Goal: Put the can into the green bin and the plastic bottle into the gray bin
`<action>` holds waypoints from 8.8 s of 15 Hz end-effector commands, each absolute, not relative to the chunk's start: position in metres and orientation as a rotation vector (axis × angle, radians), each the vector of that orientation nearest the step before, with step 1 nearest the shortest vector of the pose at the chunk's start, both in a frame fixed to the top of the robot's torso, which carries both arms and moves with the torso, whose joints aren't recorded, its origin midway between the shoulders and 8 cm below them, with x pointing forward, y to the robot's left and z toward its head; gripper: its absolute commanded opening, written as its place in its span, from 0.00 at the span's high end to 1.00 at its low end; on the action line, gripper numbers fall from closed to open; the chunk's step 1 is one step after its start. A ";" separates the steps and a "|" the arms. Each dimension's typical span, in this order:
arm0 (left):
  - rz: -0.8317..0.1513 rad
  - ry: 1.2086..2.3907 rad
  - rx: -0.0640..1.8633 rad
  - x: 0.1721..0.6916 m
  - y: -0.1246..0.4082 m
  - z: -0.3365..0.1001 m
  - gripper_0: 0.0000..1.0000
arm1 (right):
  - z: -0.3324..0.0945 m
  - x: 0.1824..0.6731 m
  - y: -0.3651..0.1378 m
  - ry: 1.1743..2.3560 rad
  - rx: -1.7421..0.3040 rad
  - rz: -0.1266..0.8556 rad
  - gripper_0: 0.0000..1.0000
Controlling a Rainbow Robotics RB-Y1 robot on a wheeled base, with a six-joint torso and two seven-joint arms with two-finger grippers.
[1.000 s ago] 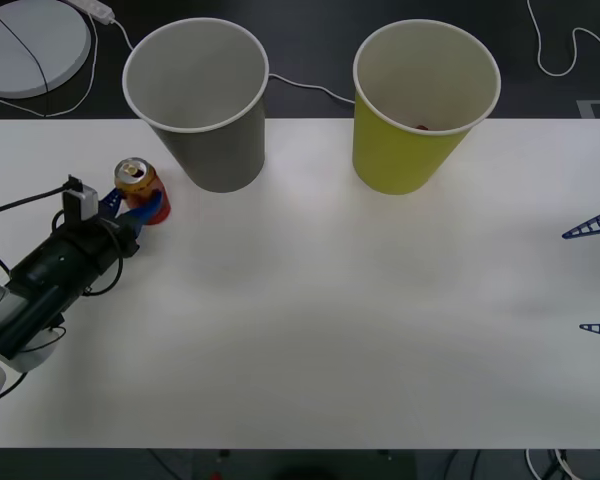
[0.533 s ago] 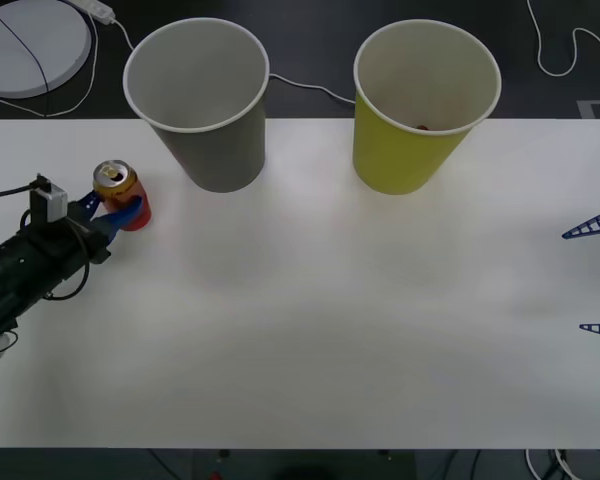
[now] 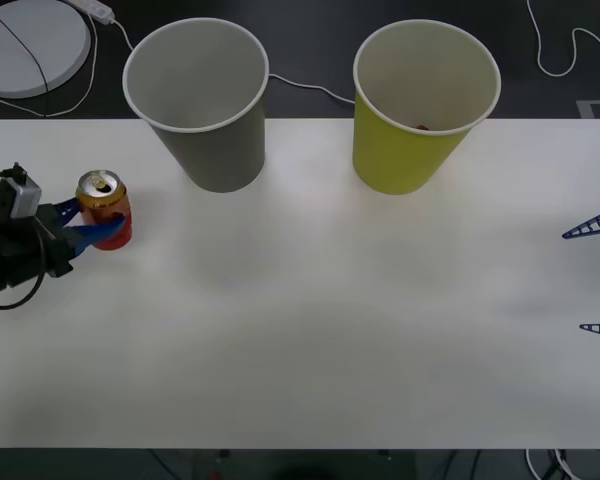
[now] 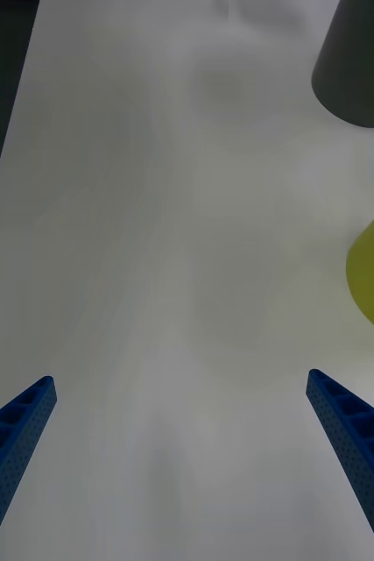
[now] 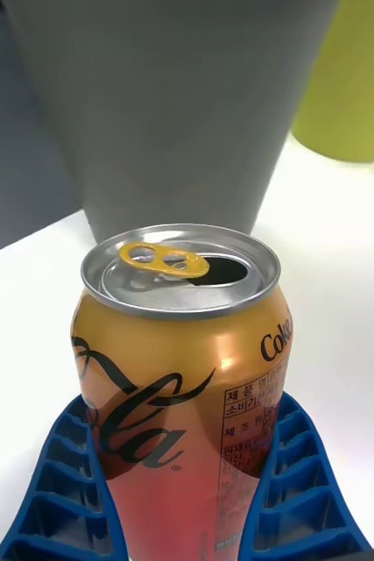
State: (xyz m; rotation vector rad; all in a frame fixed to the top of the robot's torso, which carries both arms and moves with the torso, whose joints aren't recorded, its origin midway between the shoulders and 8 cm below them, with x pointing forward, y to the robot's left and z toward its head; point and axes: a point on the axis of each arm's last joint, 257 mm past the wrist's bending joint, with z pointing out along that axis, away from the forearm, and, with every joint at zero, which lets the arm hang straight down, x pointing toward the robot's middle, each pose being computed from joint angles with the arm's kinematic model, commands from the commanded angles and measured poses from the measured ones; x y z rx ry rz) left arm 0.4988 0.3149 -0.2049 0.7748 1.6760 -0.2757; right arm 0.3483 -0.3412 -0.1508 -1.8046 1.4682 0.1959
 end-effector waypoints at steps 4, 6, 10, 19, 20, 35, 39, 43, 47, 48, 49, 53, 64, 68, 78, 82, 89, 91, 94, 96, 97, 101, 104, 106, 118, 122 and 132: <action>-0.229 1.781 0.976 0.466 0.305 -0.173 1.00 | -0.151 0.348 -0.341 1.468 -1.805 0.196 0.00; -0.215 1.803 1.024 0.460 0.299 -0.158 1.00 | -0.151 0.348 -0.341 1.468 -1.805 0.196 0.00; -0.230 1.882 1.140 0.435 0.286 -0.123 1.00 | -0.151 0.348 -0.341 1.468 -1.805 0.196 0.00; -0.172 1.967 1.342 0.400 0.233 -0.026 1.00 | -0.151 0.348 -0.341 1.468 -1.805 0.196 0.00; -0.205 1.967 1.335 0.401 0.217 -0.016 1.00 | -0.151 0.348 -0.341 1.468 -1.805 0.196 0.00; -0.217 1.960 1.436 0.481 0.066 0.067 1.00 | -0.151 0.348 -0.341 1.468 -1.805 0.196 0.00; -0.225 1.954 1.429 0.501 0.020 0.078 1.00 | -0.151 0.348 -0.341 1.468 -1.805 0.196 0.00; -0.231 1.935 1.396 0.525 -0.034 0.086 1.00 | -0.151 0.348 -0.341 1.468 -1.805 0.196 0.00; -0.284 1.893 1.336 0.547 -0.092 0.080 1.00 | -0.151 0.348 -0.341 1.468 -1.805 0.196 0.00; -0.302 1.881 1.326 0.551 -0.105 0.077 1.00 | -0.151 0.348 -0.341 1.468 -1.805 0.196 0.00; -0.315 1.873 1.319 0.553 -0.115 0.074 1.00 | -0.151 0.348 -0.341 1.468 -1.805 0.196 0.00; -0.321 1.853 1.295 0.564 -0.149 0.059 1.00 | -0.151 0.348 -0.341 1.468 -1.805 0.196 0.00; -0.344 1.856 1.296 0.563 -0.156 0.057 0.00 | -0.151 0.348 -0.341 1.468 -1.805 0.196 0.00; -0.332 1.874 1.320 0.555 -0.151 0.066 0.00 | -0.151 0.348 -0.341 1.468 -1.805 0.196 0.00; -0.374 1.892 1.389 0.534 -0.038 0.090 0.00 | -0.151 0.348 -0.341 1.468 -1.805 0.196 0.00; -0.307 1.883 1.417 0.520 0.028 0.086 0.00 | -0.151 0.348 -0.341 1.468 -1.805 0.196 0.00; -0.356 1.882 1.448 0.497 0.137 0.068 0.00 | -0.151 0.348 -0.341 1.468 -1.805 0.196 0.00; -0.357 1.865 1.449 0.492 0.166 0.063 0.00 | -0.151 0.348 -0.341 1.468 -1.805 0.196 0.00; -0.351 1.842 1.475 0.482 0.205 0.051 0.00 | -0.151 0.348 -0.341 1.468 -1.805 0.196 0.00; -0.352 1.819 1.489 0.474 0.229 0.038 0.00 | -0.151 0.348 -0.341 1.468 -1.805 0.196 0.00; -0.326 1.797 1.508 0.472 0.239 0.033 0.00 | -0.151 0.348 -0.341 1.468 -1.805 0.196 0.00; -0.173 1.755 1.573 0.455 0.261 0.002 0.00 | -0.151 0.348 -0.341 1.468 -1.805 0.196 0.00; -0.145 1.709 1.613 0.439 0.273 -0.021 0.00 | -0.151 0.348 -0.341 1.468 -1.805 0.196 0.00; -0.127 1.662 1.668 0.433 0.282 -0.037 0.00 | -0.151 0.348 -0.341 1.468 -1.805 0.196 0.00; -0.093 1.525 1.840 0.386 0.320 -0.100 0.00 | -0.151 0.348 -0.341 1.468 -1.805 0.196 0.00; -0.101 1.508 1.833 0.377 0.320 -0.108 0.00 | -0.151 0.348 -0.341 1.468 -1.805 0.196 0.00; -0.078 1.527 1.881 0.373 0.330 -0.118 0.00 | -0.151 0.348 -0.341 1.468 -1.805 0.196 0.00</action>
